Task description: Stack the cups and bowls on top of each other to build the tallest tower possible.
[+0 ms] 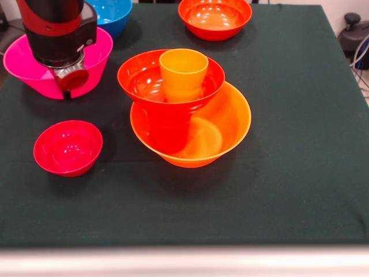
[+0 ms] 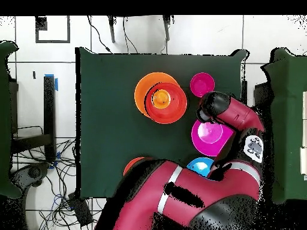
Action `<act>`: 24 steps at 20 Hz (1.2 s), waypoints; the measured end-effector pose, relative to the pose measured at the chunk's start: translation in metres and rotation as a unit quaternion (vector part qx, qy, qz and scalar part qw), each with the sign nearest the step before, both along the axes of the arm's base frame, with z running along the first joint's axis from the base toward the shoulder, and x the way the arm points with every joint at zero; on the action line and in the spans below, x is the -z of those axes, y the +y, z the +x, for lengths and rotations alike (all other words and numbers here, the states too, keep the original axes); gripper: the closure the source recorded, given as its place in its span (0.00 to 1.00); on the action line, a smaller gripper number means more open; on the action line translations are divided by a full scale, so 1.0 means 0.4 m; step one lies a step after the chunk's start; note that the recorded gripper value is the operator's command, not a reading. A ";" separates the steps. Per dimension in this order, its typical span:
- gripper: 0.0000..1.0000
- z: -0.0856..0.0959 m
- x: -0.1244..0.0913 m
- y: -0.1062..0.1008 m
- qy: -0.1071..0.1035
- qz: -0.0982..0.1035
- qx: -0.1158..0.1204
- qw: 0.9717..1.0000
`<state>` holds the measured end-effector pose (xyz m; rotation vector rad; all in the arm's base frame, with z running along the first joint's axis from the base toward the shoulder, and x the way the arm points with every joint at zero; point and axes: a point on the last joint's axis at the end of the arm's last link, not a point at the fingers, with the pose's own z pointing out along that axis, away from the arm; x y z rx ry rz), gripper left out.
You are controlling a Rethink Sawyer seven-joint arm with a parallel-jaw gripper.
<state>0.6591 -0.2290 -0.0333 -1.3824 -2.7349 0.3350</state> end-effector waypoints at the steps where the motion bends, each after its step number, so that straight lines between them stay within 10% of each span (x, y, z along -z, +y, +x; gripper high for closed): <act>1: 1.00 0.000 0.000 0.000 0.000 0.000 0.000 1.000; 24: 1.00 0.004 -0.083 0.019 0.044 0.037 0.015 0.998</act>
